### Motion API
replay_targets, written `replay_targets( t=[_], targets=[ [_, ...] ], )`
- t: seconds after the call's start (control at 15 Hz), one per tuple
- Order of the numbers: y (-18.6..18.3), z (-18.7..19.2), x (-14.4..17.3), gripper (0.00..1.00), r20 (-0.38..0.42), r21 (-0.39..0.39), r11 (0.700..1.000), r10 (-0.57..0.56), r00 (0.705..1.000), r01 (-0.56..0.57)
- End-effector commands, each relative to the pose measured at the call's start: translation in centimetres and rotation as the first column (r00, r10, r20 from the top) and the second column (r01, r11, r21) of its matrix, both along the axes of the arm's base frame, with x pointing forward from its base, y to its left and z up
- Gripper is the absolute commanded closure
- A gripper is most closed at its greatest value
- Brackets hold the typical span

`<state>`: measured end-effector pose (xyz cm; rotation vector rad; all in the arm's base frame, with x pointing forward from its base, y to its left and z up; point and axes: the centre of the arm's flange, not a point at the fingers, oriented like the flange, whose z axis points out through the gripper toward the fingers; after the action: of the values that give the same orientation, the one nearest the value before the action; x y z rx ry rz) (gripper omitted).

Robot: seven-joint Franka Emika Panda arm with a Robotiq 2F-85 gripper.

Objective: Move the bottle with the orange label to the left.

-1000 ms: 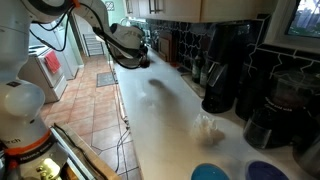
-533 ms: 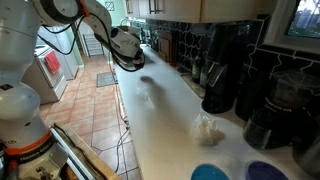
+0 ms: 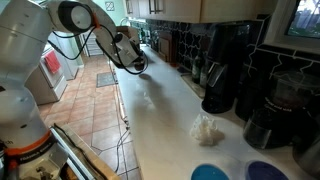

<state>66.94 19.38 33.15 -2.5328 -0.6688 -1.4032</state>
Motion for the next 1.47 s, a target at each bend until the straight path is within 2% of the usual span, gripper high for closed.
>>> replay_targets(
  t=[0.0,0.87,1.0,1.07,1.2,1.4],
  targets=[
    [-0.4,-0.1,1.1,0.89,0.034,-0.01,1.0,0.028,0.999,-0.028],
    [-0.4,-2.2,1.5,0.88,0.004,-0.025,0.998,0.05,0.999,-0.05],
    [-0.5,-2.2,1.5,0.76,0.002,-0.021,0.998,0.054,0.999,-0.054],
    [-0.6,-2.2,1.4,0.68,0.002,-0.019,0.998,0.055,0.998,-0.055],
    [-0.7,-2.2,1.4,0.38,-0.001,-0.014,0.998,0.057,0.998,-0.057],
    [-1.0,-1.2,1.6,0.16,0.007,-0.009,0.998,0.063,0.998,-0.063]
  ],
)
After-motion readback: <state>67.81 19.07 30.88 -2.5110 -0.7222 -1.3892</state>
